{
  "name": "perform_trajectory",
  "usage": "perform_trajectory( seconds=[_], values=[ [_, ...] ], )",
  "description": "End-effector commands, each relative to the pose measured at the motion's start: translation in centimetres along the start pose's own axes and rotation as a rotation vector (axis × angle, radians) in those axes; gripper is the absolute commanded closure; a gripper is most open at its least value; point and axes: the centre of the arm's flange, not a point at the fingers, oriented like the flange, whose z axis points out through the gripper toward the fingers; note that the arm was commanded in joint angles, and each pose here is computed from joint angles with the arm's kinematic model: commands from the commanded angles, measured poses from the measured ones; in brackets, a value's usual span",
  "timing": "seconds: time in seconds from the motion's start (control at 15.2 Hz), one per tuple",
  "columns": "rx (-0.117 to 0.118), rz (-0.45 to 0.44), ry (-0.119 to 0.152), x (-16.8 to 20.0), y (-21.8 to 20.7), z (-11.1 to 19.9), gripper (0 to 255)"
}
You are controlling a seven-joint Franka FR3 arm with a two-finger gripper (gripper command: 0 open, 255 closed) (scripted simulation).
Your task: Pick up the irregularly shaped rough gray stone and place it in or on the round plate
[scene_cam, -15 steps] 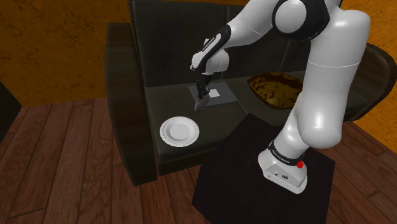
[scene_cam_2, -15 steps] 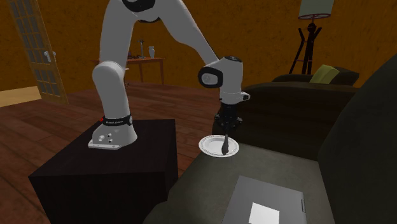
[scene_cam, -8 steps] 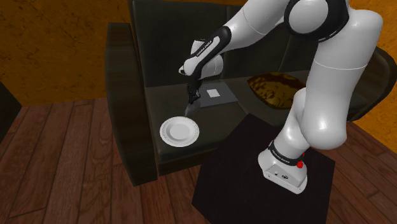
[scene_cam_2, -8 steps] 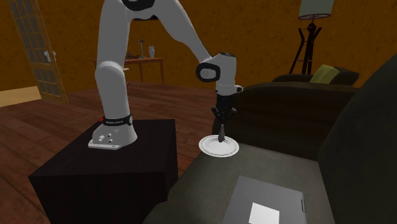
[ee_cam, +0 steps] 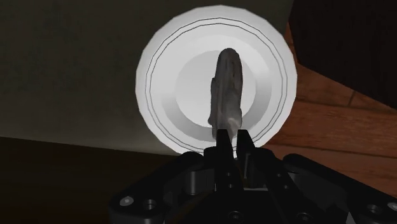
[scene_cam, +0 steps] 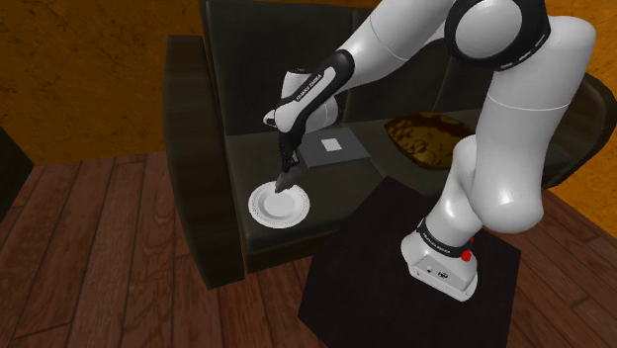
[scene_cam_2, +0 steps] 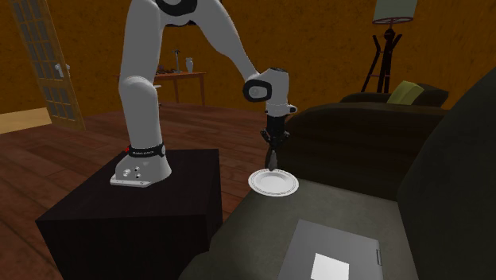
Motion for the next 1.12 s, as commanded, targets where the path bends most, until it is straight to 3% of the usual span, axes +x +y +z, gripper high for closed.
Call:
perform_trajectory(
  seconds=[0.0,1.06],
  values=[
    [0.000,0.001,0.000,-0.1,-0.1,0.9,255],
    [0.000,0.001,0.000,-0.8,0.1,9.2,255]
  ],
)
